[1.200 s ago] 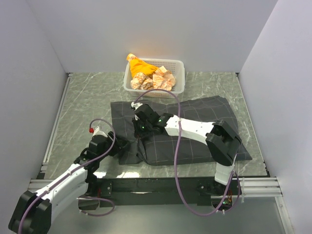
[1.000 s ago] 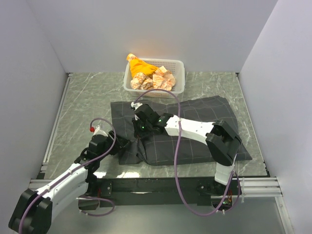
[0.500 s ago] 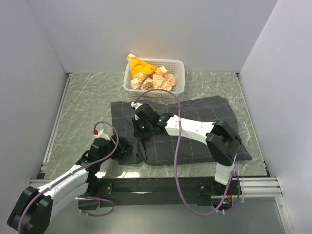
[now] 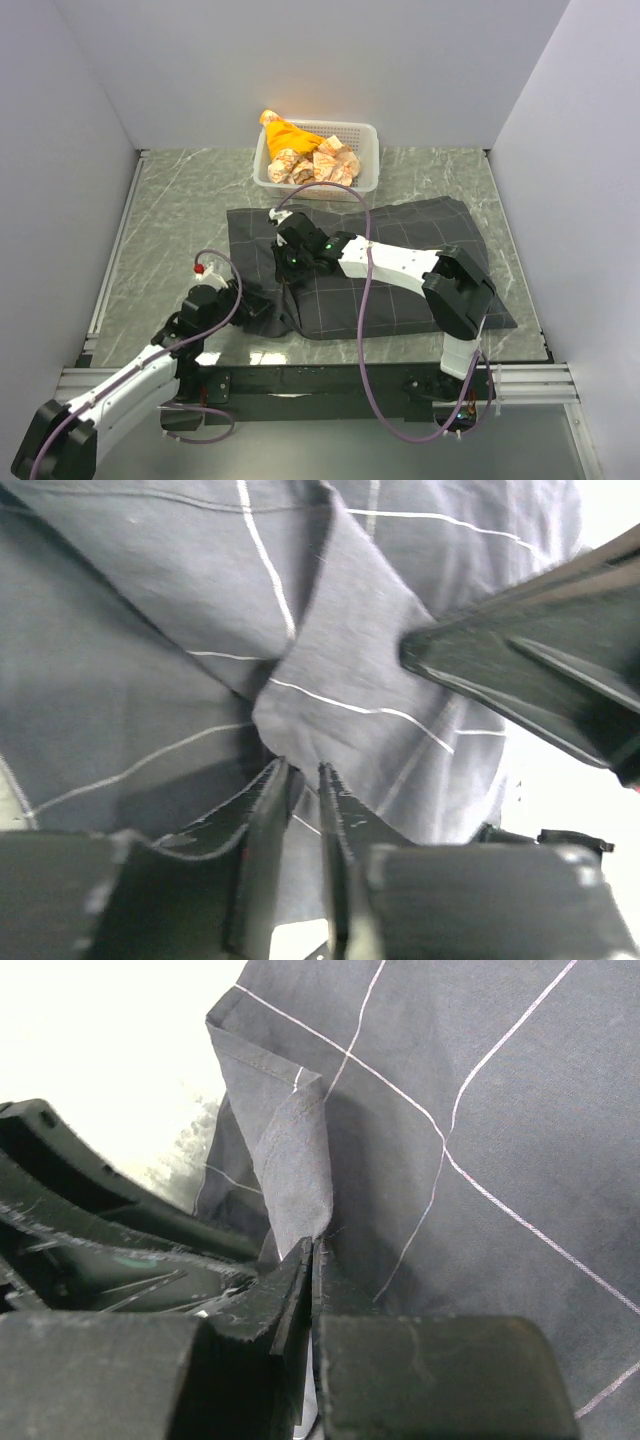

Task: Put the pillow into the pillowcase

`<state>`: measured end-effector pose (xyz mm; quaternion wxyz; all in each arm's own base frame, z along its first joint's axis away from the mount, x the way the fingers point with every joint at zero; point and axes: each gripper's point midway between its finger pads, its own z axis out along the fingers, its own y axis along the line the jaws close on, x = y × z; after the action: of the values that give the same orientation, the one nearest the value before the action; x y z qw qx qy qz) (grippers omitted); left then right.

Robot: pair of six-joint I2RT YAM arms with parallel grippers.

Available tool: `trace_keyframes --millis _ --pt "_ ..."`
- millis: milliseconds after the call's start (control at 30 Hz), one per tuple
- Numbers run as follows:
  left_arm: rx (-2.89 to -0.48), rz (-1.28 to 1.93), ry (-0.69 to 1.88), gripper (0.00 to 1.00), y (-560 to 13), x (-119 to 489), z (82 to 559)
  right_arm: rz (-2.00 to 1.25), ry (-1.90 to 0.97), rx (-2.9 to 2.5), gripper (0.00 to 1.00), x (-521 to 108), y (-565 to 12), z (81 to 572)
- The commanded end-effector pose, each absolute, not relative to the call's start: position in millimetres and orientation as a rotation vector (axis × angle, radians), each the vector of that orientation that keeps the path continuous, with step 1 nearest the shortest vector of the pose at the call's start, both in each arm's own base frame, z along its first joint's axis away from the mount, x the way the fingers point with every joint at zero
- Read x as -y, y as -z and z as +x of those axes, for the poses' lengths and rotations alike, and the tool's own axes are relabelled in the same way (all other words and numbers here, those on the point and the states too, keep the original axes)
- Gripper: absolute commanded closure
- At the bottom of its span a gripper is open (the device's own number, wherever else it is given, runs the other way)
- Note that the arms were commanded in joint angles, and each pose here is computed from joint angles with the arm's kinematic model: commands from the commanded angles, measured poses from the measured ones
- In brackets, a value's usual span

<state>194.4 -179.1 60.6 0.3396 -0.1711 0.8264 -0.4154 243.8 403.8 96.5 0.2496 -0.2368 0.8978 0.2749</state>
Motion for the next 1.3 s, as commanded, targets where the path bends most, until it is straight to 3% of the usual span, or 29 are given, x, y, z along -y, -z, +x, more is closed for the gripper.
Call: trace_keyframes --millis 0,267,367,500,600,867,1267 --pt "-2.16 -0.405 1.131 0.81 -58.3 181.3 180.3 -0.621 -0.811 -2.361 0.93 -411.5 -132.2 252.1" --pt "-2.189 -0.422 1.135 0.98 -68.4 178.7 171.4 -0.622 -0.823 -2.358 0.89 -411.7 -133.4 249.9" --pt "-2.234 -0.446 1.141 0.99 -71.1 178.4 164.0 -0.622 -0.81 -2.346 0.77 -410.1 -136.2 248.3" --pt "-2.267 -0.486 1.191 0.99 -84.8 180.5 152.5 -0.642 -0.782 -2.334 0.53 -410.0 -137.6 242.7" --pt "-2.29 -0.55 1.237 0.99 -91.2 180.9 143.1 -0.647 -0.776 -2.326 0.48 -410.9 -139.7 239.2" --pt "-2.255 -0.694 1.151 0.99 -132.3 153.4 127.7 -0.667 -0.766 -2.317 0.46 -413.3 -138.3 228.5" --pt "-2.338 -0.807 1.043 0.99 -131.6 127.8 94.9 -0.576 -0.651 -2.361 0.38 -382.8 -118.5 229.0"
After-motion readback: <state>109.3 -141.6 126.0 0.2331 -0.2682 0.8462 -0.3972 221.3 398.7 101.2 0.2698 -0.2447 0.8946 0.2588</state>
